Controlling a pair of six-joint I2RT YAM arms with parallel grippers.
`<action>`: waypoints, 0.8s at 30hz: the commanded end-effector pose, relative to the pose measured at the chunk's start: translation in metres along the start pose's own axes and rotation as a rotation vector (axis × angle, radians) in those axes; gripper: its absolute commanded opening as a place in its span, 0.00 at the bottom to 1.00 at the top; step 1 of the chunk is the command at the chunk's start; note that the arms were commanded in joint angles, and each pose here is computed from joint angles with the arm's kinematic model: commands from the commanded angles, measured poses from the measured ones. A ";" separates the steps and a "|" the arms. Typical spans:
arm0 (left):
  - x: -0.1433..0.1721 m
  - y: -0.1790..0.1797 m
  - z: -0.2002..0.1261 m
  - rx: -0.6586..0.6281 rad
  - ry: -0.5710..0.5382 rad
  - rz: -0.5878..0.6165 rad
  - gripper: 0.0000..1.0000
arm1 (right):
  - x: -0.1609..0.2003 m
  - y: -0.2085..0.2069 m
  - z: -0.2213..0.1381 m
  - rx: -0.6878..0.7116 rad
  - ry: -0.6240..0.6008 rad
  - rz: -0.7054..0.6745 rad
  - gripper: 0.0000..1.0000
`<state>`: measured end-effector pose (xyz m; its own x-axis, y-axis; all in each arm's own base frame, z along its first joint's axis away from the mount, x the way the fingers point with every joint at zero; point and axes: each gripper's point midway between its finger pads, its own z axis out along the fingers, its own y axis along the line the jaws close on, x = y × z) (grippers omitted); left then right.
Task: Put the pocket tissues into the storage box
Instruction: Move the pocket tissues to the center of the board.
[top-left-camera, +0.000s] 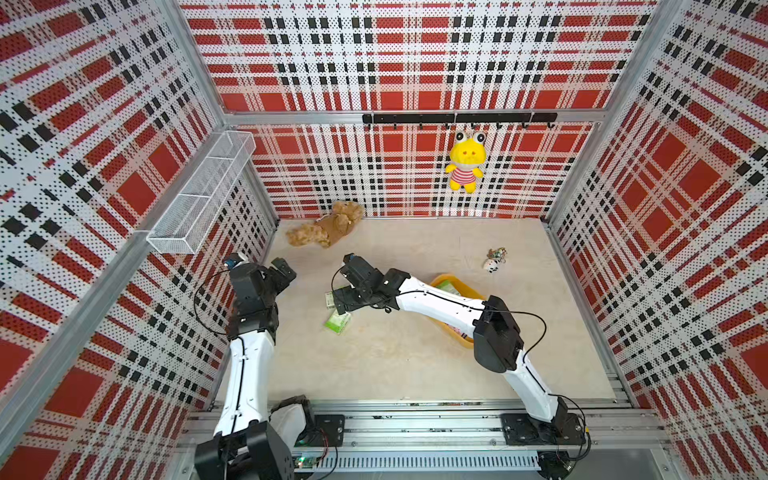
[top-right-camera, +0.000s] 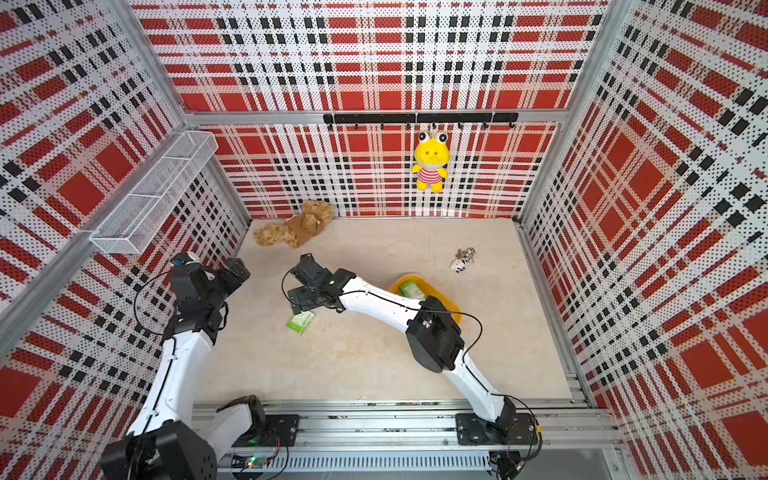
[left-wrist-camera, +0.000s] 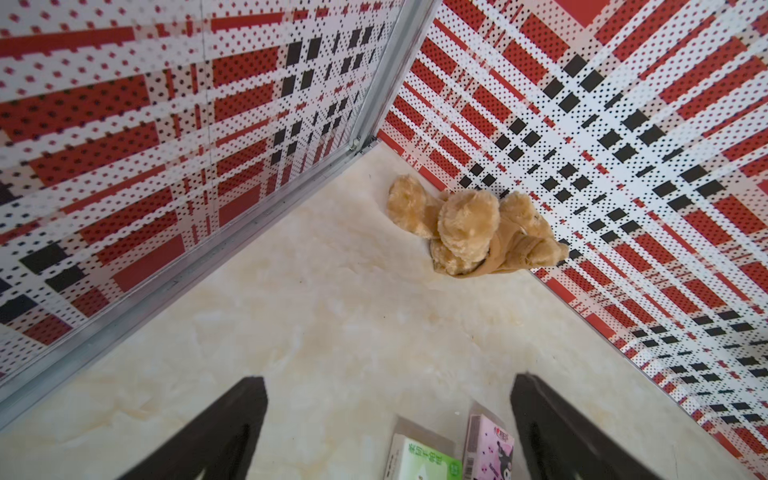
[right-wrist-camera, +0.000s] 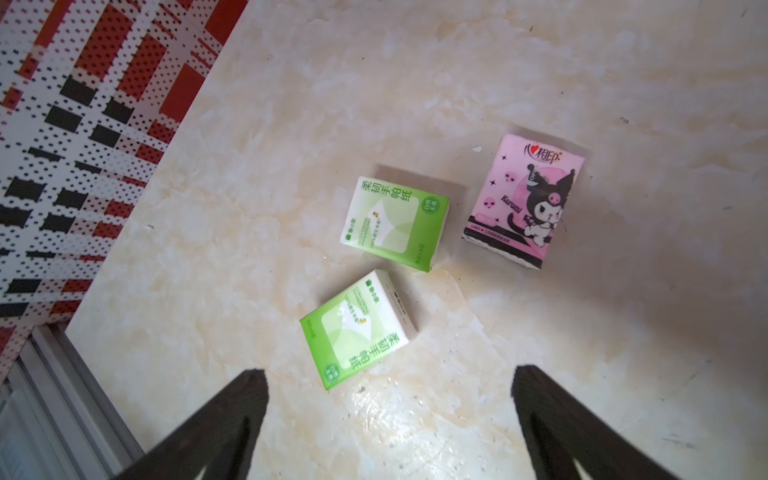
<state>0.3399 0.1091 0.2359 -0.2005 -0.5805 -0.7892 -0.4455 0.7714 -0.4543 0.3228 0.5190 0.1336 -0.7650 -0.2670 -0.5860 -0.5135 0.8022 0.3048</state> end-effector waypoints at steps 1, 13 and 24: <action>0.004 0.002 -0.004 0.011 -0.005 -0.028 0.99 | 0.022 0.000 0.023 0.013 0.074 0.112 1.00; 0.019 0.000 -0.004 0.056 0.019 -0.021 0.99 | 0.041 0.003 0.056 0.064 0.149 0.166 1.00; 0.021 -0.002 -0.003 0.070 0.024 -0.017 0.99 | 0.058 0.006 0.078 0.070 0.190 0.135 1.00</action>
<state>0.3331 0.0954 0.2153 -0.2355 -0.6091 -0.7574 -0.4099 0.7688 -0.4908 0.3140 0.5487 0.0564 -0.8830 -0.2225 -0.4133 -0.3735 0.8664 0.3316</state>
